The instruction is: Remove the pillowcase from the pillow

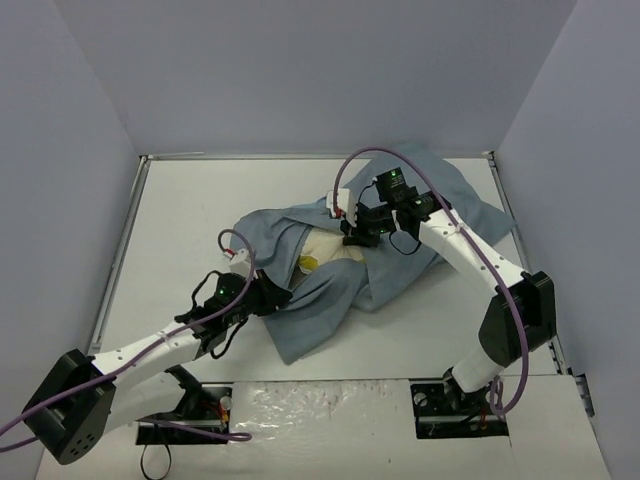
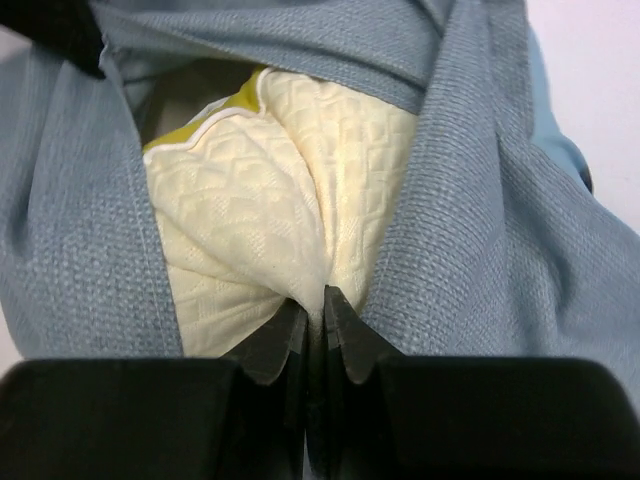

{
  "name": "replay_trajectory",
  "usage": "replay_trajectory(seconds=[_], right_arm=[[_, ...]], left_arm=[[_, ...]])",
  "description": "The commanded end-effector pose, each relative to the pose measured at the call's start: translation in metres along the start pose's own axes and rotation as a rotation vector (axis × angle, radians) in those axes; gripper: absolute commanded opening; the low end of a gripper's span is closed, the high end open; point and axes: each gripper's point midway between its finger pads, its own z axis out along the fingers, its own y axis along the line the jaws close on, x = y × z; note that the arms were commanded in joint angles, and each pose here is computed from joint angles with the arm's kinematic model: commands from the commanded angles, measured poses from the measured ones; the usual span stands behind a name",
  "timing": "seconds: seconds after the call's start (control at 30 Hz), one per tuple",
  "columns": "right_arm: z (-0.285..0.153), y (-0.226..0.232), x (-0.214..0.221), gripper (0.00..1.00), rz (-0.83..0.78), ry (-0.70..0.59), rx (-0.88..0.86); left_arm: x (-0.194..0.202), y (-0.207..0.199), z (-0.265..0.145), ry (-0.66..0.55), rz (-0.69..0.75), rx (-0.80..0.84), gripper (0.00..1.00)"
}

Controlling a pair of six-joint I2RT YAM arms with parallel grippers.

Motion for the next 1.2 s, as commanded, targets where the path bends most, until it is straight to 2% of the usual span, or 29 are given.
replay_trajectory(seconds=[0.0,0.03,0.23,0.37,0.43,0.57,0.67,0.77,0.83,0.9,1.0,1.1,1.17], right_arm=[[-0.029,-0.053,-0.033,0.0,0.065,-0.125,0.17],[-0.03,-0.061,-0.041,0.0,0.099,-0.162,0.208],[-0.005,-0.088,-0.012,0.0,0.247,-0.117,0.324],[0.022,-0.081,-0.006,0.0,0.341,-0.131,0.292],[0.048,-0.059,-0.005,0.0,0.342,-0.102,0.238],[0.071,-0.046,-0.024,0.0,0.337,-0.107,0.25],[0.069,-0.052,-0.041,0.0,0.474,-0.179,0.259],[0.067,-0.057,-0.055,0.0,0.534,-0.238,0.252],[0.059,-0.06,-0.069,0.0,0.555,-0.297,0.221],[0.032,-0.081,-0.072,0.0,0.61,-0.367,0.236],[-0.015,-0.101,-0.082,0.0,0.58,-0.469,0.244],[-0.047,-0.089,-0.095,0.0,0.51,-0.544,0.157],[-0.062,-0.06,-0.104,0.0,0.402,-0.585,0.024]], left_arm=[[0.014,-0.003,0.005,0.075,0.053,0.026,0.02],[0.015,-0.005,0.005,0.079,0.058,0.04,0.02],[0.025,-0.039,0.0,0.146,0.123,0.203,0.02],[0.031,-0.054,-0.005,0.188,0.154,0.279,0.02],[0.029,-0.062,-0.002,0.186,0.162,0.297,0.02],[0.024,-0.081,0.004,0.197,0.193,0.335,0.02],[0.028,-0.092,0.009,0.222,0.212,0.352,0.02],[0.037,-0.09,0.014,0.258,0.217,0.333,0.02],[0.044,-0.074,0.016,0.283,0.207,0.264,0.02],[0.039,-0.055,0.019,0.245,0.202,0.167,0.02],[0.027,-0.024,0.014,0.17,0.17,0.037,0.02],[0.003,0.006,0.005,0.088,0.123,-0.081,0.02],[-0.014,0.019,-0.004,0.027,0.092,-0.137,0.02]])
